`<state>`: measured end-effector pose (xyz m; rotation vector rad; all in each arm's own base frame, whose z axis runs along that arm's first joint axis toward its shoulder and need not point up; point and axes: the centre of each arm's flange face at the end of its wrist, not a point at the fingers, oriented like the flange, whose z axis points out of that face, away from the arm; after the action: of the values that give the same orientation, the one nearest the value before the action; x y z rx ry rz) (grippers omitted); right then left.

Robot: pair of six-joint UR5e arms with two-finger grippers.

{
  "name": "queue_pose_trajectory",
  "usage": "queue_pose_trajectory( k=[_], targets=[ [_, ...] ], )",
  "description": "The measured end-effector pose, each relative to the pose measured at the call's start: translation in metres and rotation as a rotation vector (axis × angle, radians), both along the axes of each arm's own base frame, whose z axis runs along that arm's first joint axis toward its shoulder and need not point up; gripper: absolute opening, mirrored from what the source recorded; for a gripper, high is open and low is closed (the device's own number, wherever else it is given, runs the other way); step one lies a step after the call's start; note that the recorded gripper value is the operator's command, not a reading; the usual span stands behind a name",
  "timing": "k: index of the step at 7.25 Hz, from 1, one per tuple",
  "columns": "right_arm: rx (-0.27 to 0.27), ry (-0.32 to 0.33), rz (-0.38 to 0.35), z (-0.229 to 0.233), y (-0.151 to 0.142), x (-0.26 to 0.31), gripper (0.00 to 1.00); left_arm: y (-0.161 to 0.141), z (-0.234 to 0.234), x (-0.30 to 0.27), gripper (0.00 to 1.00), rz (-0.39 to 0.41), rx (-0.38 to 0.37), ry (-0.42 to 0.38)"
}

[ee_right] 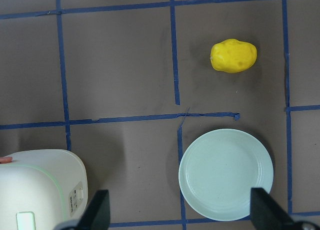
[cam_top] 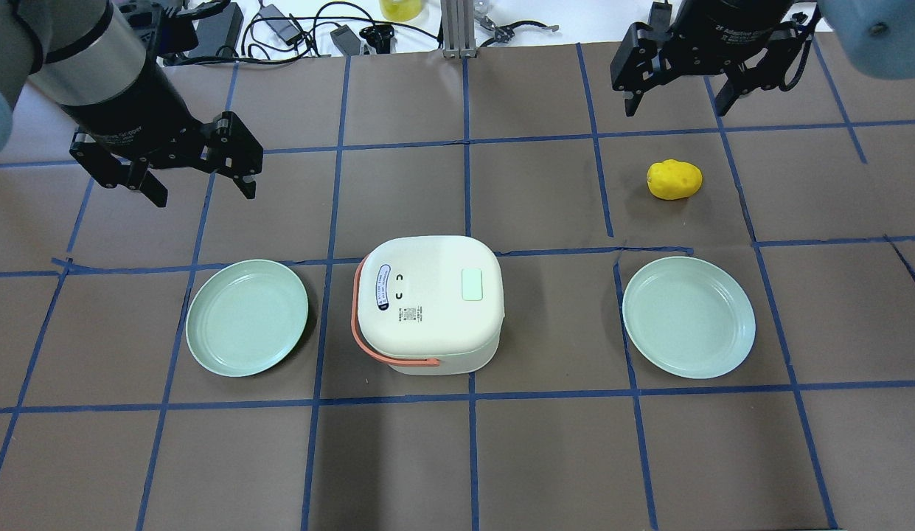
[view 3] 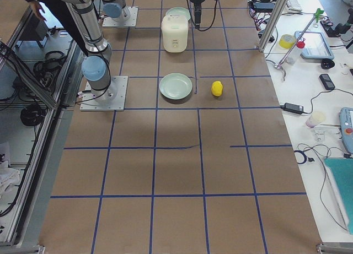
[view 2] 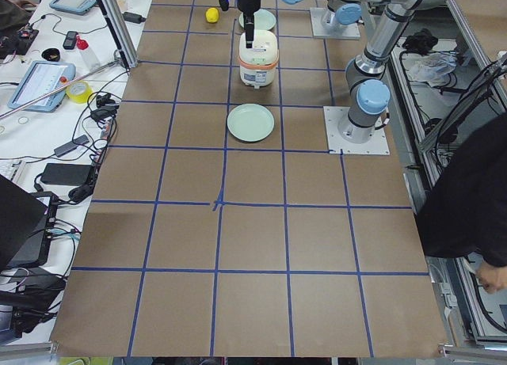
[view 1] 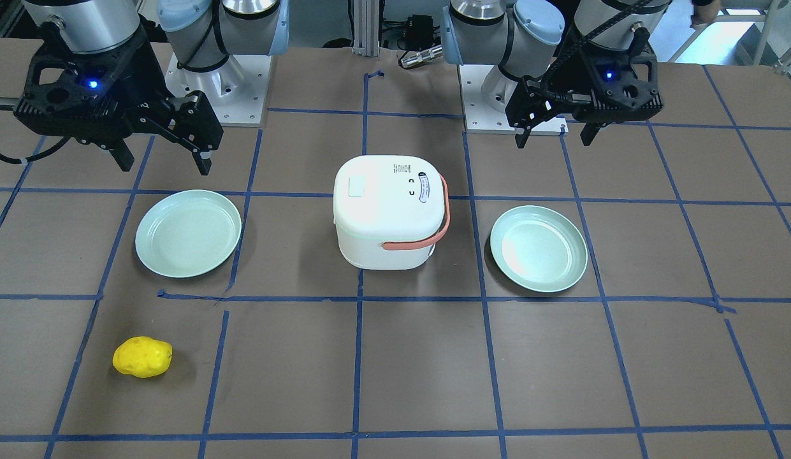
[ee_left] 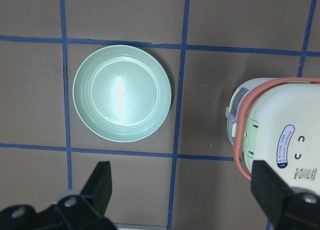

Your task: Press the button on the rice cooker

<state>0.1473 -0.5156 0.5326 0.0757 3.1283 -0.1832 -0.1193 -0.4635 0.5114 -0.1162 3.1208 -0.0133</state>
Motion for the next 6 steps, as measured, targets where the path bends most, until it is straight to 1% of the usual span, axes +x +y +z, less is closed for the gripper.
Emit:
queue_pose_trajectory(
  k=[2,5,6],
  targets=[
    [-0.014,0.002,0.001,0.0009,-0.0012,-0.0002,1.00,0.0000,0.0000,0.0000,1.00,0.000,0.000,0.000],
    [-0.017,-0.001,0.000,0.0013,-0.0003,0.0023,0.99,0.0000,0.0000,0.0000,1.00,0.000,0.000,0.000],
    [-0.012,-0.008,-0.004,-0.0005,0.0008,0.0047,0.95,0.0000,0.0000,0.0000,1.00,0.001,0.000,0.000]
  ],
)
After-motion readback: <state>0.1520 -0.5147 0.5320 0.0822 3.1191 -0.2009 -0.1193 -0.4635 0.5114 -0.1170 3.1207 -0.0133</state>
